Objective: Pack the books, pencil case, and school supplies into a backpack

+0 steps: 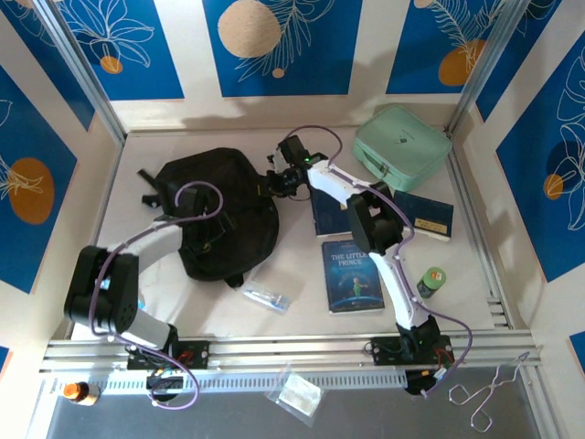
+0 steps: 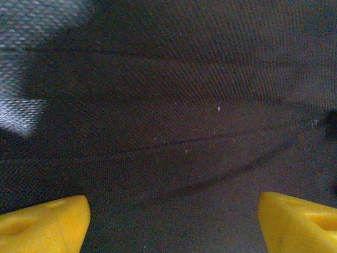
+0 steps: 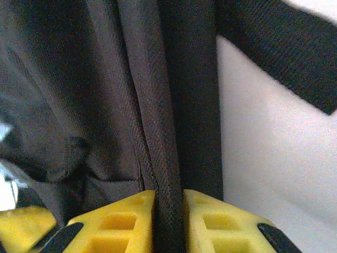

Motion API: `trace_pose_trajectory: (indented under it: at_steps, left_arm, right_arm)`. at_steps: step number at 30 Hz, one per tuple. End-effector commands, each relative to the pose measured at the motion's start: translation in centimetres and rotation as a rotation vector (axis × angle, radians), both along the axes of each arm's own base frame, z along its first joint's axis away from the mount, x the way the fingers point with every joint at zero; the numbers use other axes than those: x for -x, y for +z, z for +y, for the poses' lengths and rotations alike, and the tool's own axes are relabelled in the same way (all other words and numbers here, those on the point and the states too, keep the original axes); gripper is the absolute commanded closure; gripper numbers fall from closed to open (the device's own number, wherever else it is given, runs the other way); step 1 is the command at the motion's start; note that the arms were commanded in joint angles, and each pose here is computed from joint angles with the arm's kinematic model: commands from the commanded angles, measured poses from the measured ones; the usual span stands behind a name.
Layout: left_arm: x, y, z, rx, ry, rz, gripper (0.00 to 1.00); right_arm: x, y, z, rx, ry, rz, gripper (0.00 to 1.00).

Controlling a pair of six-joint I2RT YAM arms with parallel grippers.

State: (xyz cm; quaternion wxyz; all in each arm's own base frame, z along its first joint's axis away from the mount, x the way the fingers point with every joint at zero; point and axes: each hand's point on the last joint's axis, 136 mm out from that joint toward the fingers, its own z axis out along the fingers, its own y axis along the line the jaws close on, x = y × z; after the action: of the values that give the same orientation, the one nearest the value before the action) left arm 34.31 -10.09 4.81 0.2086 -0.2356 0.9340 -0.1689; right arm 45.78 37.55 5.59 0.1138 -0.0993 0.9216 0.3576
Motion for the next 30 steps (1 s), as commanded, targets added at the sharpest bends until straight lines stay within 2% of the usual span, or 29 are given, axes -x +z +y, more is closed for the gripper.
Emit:
trace_pose_trajectory:
  at_steps: [1, 5, 9, 14, 20, 23, 30]
  left_arm:
    - [-3.9, 0.1, -0.5, -0.008, -0.016, -0.061, 0.17]
    - [-6.9, 0.1, -1.5, -0.012, -0.055, -0.081, 0.18]
    - [-8.1, 2.6, -2.8, 0.016, -0.130, -0.170, 0.18]
    - [-5.9, 5.9, -6.0, 0.078, -0.337, -0.289, 0.18]
    - [-2.4, 6.6, -11.3, 0.149, -0.618, -0.328, 0.20]
    - [-1.5, 5.8, -13.4, 0.188, -0.694, -0.318, 0.30]
    - [-1.7, 3.8, -15.0, 0.199, -0.731, -0.300, 0.44]
  right_arm:
    - [2.5, 1.0, -1.8, 0.003, -0.051, 0.078, 0.80]
    - [4.5, 1.0, -2.8, -0.024, -0.097, 0.111, 0.79]
    - [4.6, 1.6, -3.7, -0.038, -0.128, 0.103, 0.77]
    - [3.7, 2.7, -4.2, -0.069, -0.141, 0.099, 0.76]
    - [3.0, 2.2, -4.2, -0.075, -0.149, 0.119, 0.77]
    - [2.9, 2.0, -4.2, -0.080, -0.153, 0.124, 0.77]
    - [2.6, 1.9, -4.0, -0.087, -0.148, 0.131, 0.78]
